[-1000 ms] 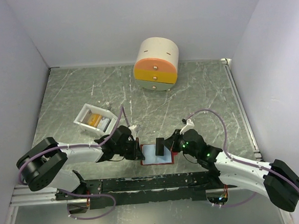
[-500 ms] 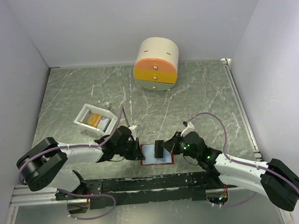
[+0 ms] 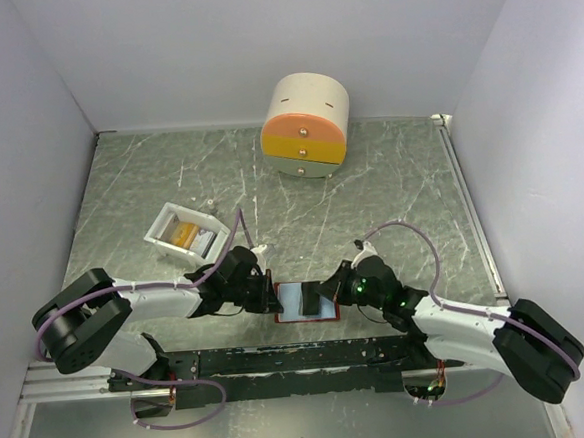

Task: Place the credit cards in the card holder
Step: Insert the credit card into the card holder.

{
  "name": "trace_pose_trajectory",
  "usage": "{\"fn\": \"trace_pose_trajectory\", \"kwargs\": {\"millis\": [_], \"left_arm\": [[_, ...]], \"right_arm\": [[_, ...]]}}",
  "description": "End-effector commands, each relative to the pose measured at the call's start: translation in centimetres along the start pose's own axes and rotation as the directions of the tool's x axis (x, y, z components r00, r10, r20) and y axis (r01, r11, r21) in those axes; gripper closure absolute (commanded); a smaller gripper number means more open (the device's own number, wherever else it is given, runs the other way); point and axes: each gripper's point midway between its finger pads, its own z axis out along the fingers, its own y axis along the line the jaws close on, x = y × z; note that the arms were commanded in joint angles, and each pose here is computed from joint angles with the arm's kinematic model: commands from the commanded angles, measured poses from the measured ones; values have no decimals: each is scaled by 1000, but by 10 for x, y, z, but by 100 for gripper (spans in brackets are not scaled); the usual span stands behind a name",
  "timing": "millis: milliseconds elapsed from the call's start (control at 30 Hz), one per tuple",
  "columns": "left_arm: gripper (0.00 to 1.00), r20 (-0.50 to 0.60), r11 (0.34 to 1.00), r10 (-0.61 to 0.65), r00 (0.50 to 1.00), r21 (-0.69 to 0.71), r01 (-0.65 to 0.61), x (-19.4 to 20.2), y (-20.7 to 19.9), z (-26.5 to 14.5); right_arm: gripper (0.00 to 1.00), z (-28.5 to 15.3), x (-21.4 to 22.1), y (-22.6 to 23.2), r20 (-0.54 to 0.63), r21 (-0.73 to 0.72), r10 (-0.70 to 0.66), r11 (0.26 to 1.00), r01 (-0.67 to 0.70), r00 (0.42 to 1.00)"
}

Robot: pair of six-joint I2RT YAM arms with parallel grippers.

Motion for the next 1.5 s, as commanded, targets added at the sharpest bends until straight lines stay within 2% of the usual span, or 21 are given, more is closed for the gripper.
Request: {"fn": "trace_pose_trajectory", "kwargs": {"millis": [0,733,1467], "left_arm": [[93,12,1000,18,1000,-24,-18,0,4,1],[93,8,999,25,1000,-38,-24,-1,4,1],[93,16,999,23,1000,-34,-22,-2,2,0]], "right_arm": [[100,2,6,-1,-53,6,13,1000,-13,998],[100,2,12,-11,-103,63,42,997,-36,994],[100,10,14,-6,-126,32,24,999,-20,992]]}}
